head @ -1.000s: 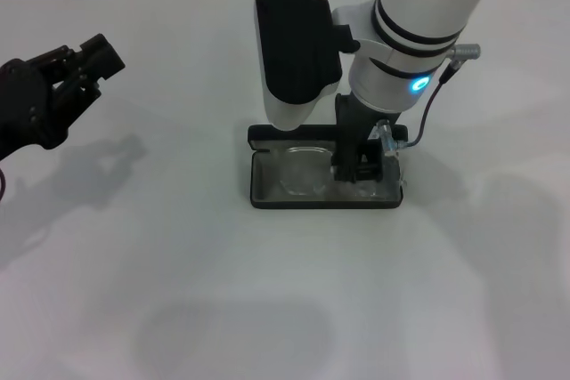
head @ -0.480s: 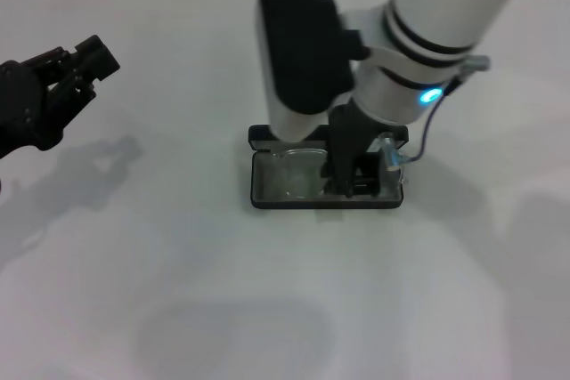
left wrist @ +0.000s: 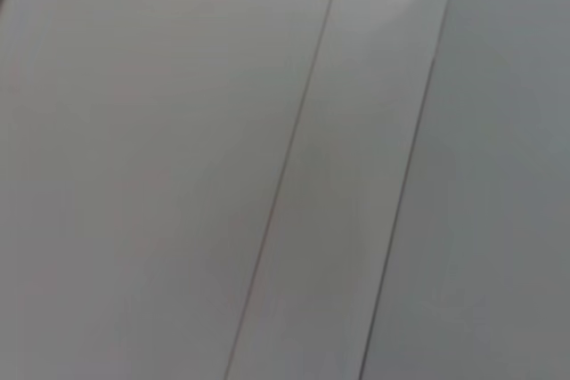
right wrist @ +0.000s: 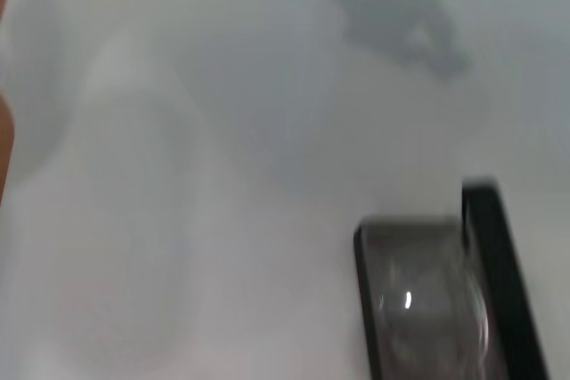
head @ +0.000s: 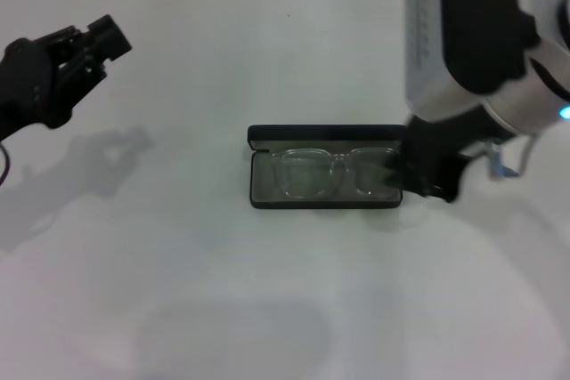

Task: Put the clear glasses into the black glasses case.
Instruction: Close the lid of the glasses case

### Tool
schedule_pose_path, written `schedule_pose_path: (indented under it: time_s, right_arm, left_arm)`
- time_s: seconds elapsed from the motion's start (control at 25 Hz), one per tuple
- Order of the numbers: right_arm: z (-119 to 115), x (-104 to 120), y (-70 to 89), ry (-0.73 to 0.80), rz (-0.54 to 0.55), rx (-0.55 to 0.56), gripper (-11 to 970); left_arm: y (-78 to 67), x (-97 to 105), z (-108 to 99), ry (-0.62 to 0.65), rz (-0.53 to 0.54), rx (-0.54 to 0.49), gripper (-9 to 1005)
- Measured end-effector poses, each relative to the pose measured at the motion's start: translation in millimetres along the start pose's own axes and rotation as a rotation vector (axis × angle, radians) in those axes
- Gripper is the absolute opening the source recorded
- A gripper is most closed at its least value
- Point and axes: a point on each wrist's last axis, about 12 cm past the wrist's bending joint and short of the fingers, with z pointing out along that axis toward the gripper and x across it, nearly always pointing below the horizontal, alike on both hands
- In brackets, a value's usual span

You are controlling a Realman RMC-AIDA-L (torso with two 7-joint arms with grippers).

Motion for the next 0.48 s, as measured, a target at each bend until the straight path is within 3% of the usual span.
schedule_pose_path:
  time_s: [0.2, 0.48]
  right_arm:
    - [17.5, 23.6, 7.0, 0.152, 0.031, 0.054, 122]
    - [37.7, 25.7, 4.4, 0.207, -0.003, 0.110, 121]
  left_arm:
    - [4.0, -4.1, 14.4, 0.013, 0.008, 0.038, 182]
    - [5.1, -3.4, 26.6, 0.021, -0.003, 0.056, 181]
